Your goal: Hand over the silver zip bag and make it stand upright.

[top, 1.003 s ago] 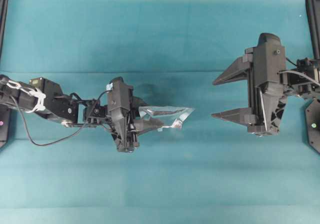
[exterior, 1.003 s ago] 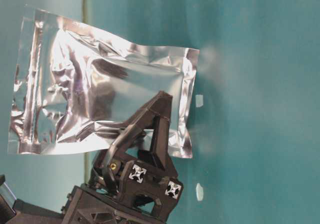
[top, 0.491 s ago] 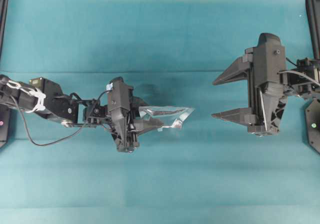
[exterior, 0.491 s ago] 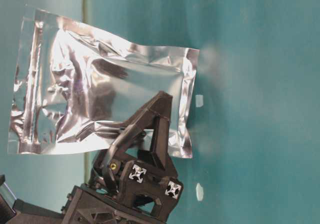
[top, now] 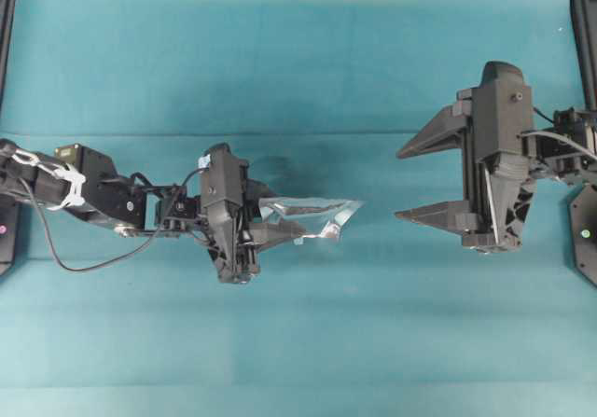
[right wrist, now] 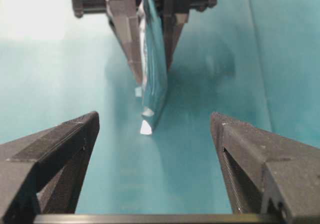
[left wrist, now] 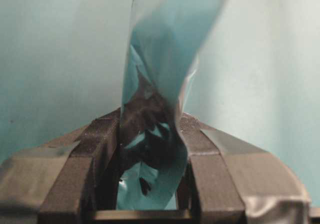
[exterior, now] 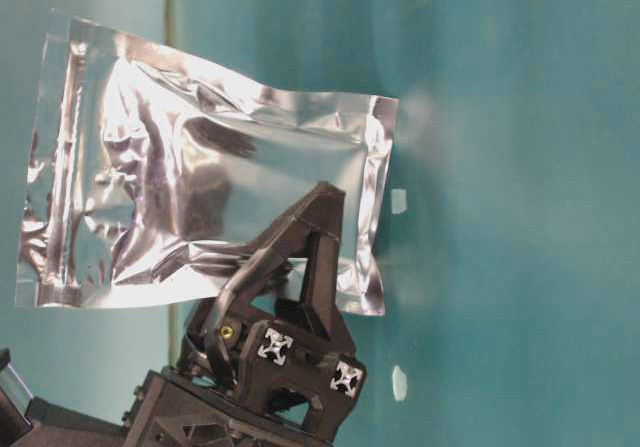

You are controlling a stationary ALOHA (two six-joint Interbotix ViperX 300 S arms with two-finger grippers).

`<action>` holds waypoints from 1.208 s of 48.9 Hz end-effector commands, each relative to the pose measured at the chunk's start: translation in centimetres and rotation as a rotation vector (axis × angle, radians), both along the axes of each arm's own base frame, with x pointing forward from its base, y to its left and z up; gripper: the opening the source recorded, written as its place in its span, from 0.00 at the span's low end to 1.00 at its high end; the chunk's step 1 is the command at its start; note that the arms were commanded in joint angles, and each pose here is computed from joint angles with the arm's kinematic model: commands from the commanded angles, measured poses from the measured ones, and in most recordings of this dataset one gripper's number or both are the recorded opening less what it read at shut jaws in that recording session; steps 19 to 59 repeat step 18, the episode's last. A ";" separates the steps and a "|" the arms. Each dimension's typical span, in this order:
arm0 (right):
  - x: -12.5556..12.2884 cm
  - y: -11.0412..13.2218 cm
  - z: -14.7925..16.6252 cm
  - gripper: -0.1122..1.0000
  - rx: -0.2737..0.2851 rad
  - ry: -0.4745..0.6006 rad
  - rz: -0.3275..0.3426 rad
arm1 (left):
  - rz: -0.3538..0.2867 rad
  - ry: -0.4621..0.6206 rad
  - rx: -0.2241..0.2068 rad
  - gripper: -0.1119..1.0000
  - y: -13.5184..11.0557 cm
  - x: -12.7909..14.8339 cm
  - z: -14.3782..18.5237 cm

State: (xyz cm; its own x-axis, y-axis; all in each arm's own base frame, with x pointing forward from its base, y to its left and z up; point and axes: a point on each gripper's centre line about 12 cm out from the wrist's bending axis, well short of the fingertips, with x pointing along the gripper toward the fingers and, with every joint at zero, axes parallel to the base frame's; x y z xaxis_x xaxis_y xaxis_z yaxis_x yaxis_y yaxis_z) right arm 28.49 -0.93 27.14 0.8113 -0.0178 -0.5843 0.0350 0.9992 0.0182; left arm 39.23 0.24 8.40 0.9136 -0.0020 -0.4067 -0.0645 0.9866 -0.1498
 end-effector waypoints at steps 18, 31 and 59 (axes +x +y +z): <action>0.1 0.1 0.6 0.91 0.007 -0.023 -0.003 | -0.007 -0.014 0.002 0.37 -0.2 0.2 0.4; 0.1 0.1 0.6 0.91 0.007 -0.023 -0.003 | -0.007 -0.014 0.002 0.37 -0.2 0.2 0.4; 0.1 0.1 0.6 0.91 0.007 -0.023 -0.003 | -0.007 -0.014 0.002 0.37 -0.2 0.2 0.4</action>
